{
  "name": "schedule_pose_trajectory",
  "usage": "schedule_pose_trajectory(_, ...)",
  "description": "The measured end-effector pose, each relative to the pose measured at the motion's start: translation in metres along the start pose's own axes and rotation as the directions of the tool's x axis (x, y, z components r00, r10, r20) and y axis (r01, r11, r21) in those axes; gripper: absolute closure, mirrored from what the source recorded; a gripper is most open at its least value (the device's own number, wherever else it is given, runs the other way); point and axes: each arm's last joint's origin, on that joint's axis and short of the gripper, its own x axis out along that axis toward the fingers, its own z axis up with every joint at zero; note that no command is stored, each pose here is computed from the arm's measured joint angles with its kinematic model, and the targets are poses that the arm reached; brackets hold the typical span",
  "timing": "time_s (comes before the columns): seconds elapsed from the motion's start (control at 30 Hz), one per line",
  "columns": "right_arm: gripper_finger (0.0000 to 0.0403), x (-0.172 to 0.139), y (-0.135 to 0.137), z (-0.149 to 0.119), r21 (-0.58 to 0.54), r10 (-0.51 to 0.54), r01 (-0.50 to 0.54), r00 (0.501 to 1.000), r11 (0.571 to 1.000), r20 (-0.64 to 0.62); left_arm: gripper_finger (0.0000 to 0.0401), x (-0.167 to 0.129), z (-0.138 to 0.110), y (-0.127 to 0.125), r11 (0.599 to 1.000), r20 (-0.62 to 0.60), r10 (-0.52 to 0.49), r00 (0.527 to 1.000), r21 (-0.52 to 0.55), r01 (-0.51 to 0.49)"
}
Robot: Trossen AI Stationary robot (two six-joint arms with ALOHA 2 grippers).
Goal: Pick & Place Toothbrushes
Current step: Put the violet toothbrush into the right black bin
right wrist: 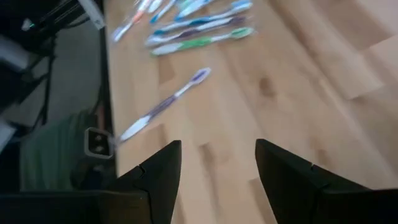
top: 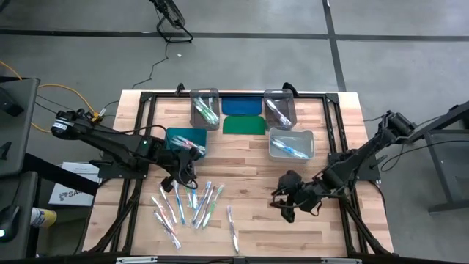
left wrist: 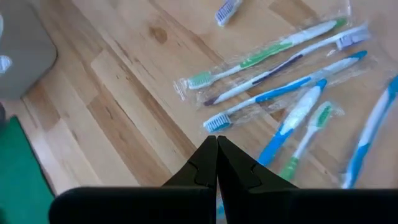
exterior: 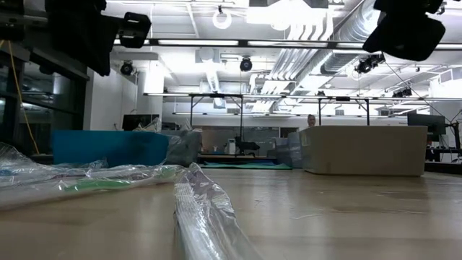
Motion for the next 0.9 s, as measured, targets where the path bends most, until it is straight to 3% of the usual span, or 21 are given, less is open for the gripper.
schedule_pose_trajectory(0.17, 0.0204, 0.008, 0.006, -0.009, -0.004, 0.015, -0.015, 1.0, 1.0, -0.012, 0.04, 0.011, 0.01, 0.007, 0.996, 0.07, 0.045, 0.997, 0.078, -0.05)
schedule_pose_trajectory(0.33, 0.0204, 0.005, 0.011, -0.018, 0.011, 0.027, -0.027, 0.999, 1.0, -0.029, 0.0389, 0.035, 0.016, 0.01, 0.988, 0.088, 0.019, 0.996, 0.149, -0.031)
schedule_pose_trajectory(0.5, 0.0204, 0.001, 0.016, -0.026, -0.016, 0.042, -0.042, 0.998, 0.999, -0.044, 0.0329, 0.063, 0.016, 0.009, 0.978, 0.066, -0.029, 0.997, 0.21, 0.015)
schedule_pose_trajectory(0.67, 0.0204, -0.002, 0.019, -0.032, -0.036, 0.037, -0.039, 0.999, 0.999, -0.035, 0.0277, 0.09, 0.023, 0.006, 0.957, 0.151, -0.113, 0.982, 0.282, 0.067)
schedule_pose_trajectory(0.9, 0.0204, -0.006, 0.023, -0.038, -0.048, 0.031, -0.031, 0.999, 0.998, -0.011, 0.0296, 0.121, 0.036, -0.017, 0.952, 0.188, -0.162, 0.969, 0.287, 0.104)
